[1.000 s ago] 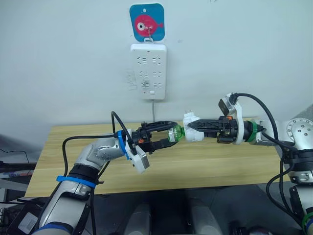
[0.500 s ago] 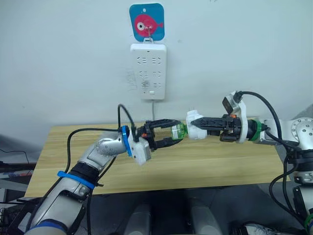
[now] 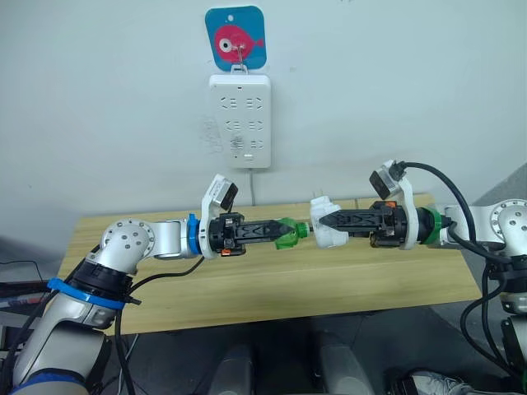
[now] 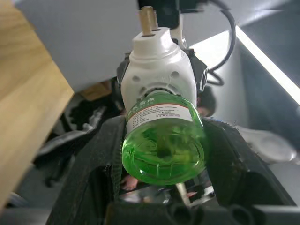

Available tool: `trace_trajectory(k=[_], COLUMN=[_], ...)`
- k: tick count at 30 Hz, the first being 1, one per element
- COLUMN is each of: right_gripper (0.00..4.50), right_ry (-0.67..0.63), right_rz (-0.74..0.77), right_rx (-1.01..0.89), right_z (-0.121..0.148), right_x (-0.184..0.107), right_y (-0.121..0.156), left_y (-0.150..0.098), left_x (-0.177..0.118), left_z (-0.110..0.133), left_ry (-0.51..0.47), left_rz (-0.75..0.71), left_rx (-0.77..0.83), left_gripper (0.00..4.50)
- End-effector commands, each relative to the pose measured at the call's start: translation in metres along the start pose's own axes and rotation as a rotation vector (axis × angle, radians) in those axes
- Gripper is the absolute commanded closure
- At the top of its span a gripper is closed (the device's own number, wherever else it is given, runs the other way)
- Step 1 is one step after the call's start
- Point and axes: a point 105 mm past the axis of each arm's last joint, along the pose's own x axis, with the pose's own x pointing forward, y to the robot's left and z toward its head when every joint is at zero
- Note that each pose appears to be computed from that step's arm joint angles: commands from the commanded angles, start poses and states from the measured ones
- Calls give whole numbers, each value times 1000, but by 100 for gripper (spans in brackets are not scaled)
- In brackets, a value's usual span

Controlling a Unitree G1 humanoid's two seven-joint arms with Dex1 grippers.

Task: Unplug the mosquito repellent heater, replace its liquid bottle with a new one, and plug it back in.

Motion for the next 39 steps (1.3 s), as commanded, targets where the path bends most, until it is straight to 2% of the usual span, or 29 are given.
trace_trajectory(k=[1,6,9,12,16,19,25,32,37,39], right_gripper=[149,149,149,149,149,149,149,149,149,78], right_ry=[-27,-88,-115,-87,-22,-8,45,83,120,140], right_rz=[2,-47,-155,-477,-982,-1140,-1229,-1235,-1199,-1192], right_rx=[-40,-21,5,-41,-88,-119,-100,-77,-116,-140], right_z=[4,14,16,8,-4,-4,-9,-16,-17,-18], right_x=[0,-11,-25,-40,-88,-111,-124,-127,-124,-124], right_y=[8,1,-14,-57,-127,-149,-175,-192,-194,-195], left_y=[-7,-5,-2,0,-1,-5,-8,-7,-7,-4], left_x=[-6,-21,-34,-41,-38,-30,-26,-27,-28,-27], left_z=[-6,-14,-15,-16,-24,-22,-24,-32,-37,-38], left_ry=[2,0,-25,-47,-34,-45,-35,-22,-14,-16], left_rz=[-14,36,84,116,122,96,88,101,107,113], left_rx=[-32,-43,-45,-42,-18,0,13,19,24,26], left_gripper=[225,225,225,225,225,225,225,225,225,225])
